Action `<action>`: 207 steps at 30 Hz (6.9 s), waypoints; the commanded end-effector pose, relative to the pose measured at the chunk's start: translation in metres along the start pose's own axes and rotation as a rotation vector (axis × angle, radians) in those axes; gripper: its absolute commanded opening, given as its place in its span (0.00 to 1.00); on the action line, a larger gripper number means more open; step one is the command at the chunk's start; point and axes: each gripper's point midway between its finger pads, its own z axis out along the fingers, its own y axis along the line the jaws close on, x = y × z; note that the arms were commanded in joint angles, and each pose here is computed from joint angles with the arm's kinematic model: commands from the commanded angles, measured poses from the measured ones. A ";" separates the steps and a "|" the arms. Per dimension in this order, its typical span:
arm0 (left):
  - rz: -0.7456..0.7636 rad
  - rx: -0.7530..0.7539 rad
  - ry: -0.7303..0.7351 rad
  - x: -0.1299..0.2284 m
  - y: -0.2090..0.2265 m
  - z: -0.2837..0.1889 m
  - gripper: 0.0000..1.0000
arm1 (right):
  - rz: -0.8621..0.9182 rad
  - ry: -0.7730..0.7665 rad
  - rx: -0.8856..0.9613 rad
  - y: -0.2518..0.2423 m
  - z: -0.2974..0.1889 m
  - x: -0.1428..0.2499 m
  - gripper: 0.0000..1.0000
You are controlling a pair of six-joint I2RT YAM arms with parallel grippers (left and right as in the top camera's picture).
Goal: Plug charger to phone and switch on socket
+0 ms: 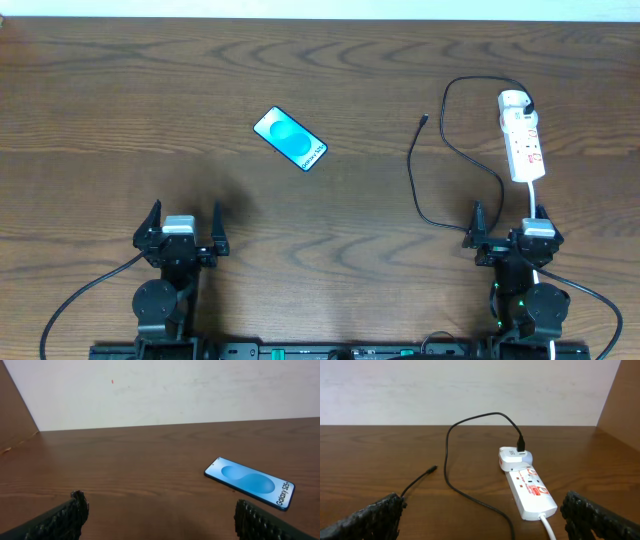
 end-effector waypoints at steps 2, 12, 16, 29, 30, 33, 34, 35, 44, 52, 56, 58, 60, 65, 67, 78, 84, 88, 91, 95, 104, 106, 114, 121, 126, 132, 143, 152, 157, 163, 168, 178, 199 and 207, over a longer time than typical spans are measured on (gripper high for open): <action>0.012 0.012 0.051 0.016 -0.002 0.001 0.95 | -0.011 0.003 -0.013 0.003 0.000 0.001 0.99; 0.014 -0.048 0.060 0.018 0.008 0.001 0.95 | -0.011 0.003 -0.013 0.003 0.000 0.001 0.99; 0.014 -0.047 0.059 0.018 0.008 0.001 0.95 | -0.011 0.003 -0.013 0.003 0.000 0.001 0.99; 0.004 -0.057 -0.462 -0.106 0.011 -0.025 0.95 | -0.011 0.003 -0.013 0.003 0.000 0.001 0.99; 0.004 -0.060 -0.511 -0.117 0.012 -0.031 0.95 | -0.011 0.003 -0.013 0.003 0.000 0.001 0.99; 0.004 -0.070 -0.639 -0.144 0.014 -0.048 0.95 | -0.011 0.003 -0.013 0.003 0.000 0.001 0.99; 0.004 -0.072 -0.674 -0.150 0.014 -0.053 0.95 | -0.011 0.003 -0.013 0.003 0.000 0.001 0.99; 0.004 -0.074 -0.700 -0.156 0.015 -0.057 0.95 | -0.011 0.004 -0.013 0.003 0.000 0.001 0.99; 0.003 -0.086 -0.878 -0.203 0.018 -0.095 0.95 | -0.011 0.003 -0.013 0.003 0.000 0.001 0.99; 0.002 -0.085 -0.877 -0.247 0.021 -0.095 0.95 | -0.011 0.004 -0.013 0.003 0.000 0.001 0.99; -0.073 -0.048 -0.813 -0.266 0.022 -0.074 0.95 | -0.011 0.003 -0.013 0.003 0.000 0.001 0.99; -0.144 -0.019 -0.750 -0.273 0.023 -0.057 0.95 | -0.011 0.003 -0.013 0.003 0.000 0.001 0.99; -0.201 0.006 -0.679 -0.276 0.022 -0.040 0.95 | -0.011 0.003 -0.013 0.003 0.000 0.001 0.99; -0.200 0.105 -0.459 -0.279 0.005 0.001 0.95 | -0.011 0.004 -0.013 0.003 0.000 0.001 0.99; -0.228 0.102 -0.310 -0.273 0.004 0.018 0.95 | -0.011 0.004 -0.013 0.003 0.000 0.001 0.99; -0.257 0.179 0.135 -0.256 -0.014 0.035 0.95 | -0.011 0.003 -0.013 0.003 0.000 0.001 0.99; -0.277 0.229 0.262 -0.227 -0.025 0.028 0.95 | -0.011 0.004 -0.013 0.003 0.000 0.001 0.99; -0.290 0.228 0.367 -0.203 -0.028 0.020 0.95 | -0.011 0.003 -0.013 0.003 0.000 0.001 0.99; -0.290 0.228 0.360 -0.205 -0.028 0.020 0.95 | -0.011 0.003 -0.013 0.003 0.000 0.001 0.99; -0.309 0.234 0.347 -0.209 -0.029 0.021 0.95 | -0.011 0.003 -0.013 0.003 0.000 0.001 0.99; -0.437 0.109 0.337 -0.216 -0.011 0.027 0.95 | -0.011 0.004 -0.013 0.003 0.000 0.001 0.99; -0.453 0.104 0.334 -0.221 -0.010 0.030 0.95 | -0.011 0.003 -0.013 0.003 0.000 0.001 0.99; -0.479 0.042 0.394 -0.234 -0.005 0.051 0.94 | -0.011 0.004 -0.013 0.003 0.000 0.001 0.99; -0.436 -0.102 0.457 -0.241 -0.014 0.076 0.94 | -0.011 0.003 -0.013 0.003 0.000 0.001 0.99; -0.400 -0.129 0.485 -0.244 -0.043 0.107 0.94 | -0.011 0.004 -0.013 0.003 0.000 0.001 0.99; -0.389 -0.149 0.515 -0.238 -0.077 0.149 0.94 | -0.011 0.004 -0.013 0.003 0.000 0.001 0.99; -0.388 -0.197 0.646 -0.177 -0.107 0.206 0.94 | -0.011 0.004 -0.013 0.003 0.000 0.001 0.99; -0.376 -0.213 0.796 -0.106 -0.128 0.235 0.95 | -0.011 0.003 -0.013 0.003 0.000 0.001 0.99; -0.420 -0.249 0.879 -0.065 -0.134 0.246 0.95 | -0.011 0.003 -0.013 0.003 0.000 0.001 0.99; -0.497 -0.275 0.981 -0.029 -0.133 0.251 0.95 | -0.011 0.003 -0.013 0.003 0.000 0.001 0.99; -0.528 -0.335 1.023 -0.013 -0.120 0.248 0.95 | -0.011 0.003 -0.013 0.003 0.000 0.001 0.99; -0.536 -0.373 1.081 0.012 -0.118 0.238 0.98 | -0.011 0.004 -0.013 0.003 0.000 0.001 0.99; -0.594 -0.363 1.067 0.049 -0.127 0.245 0.98 | -0.011 0.004 -0.013 0.003 0.000 0.001 0.99; -0.641 -0.402 1.074 0.059 -0.130 0.245 0.98 | -0.011 0.004 -0.013 0.003 0.000 0.001 0.99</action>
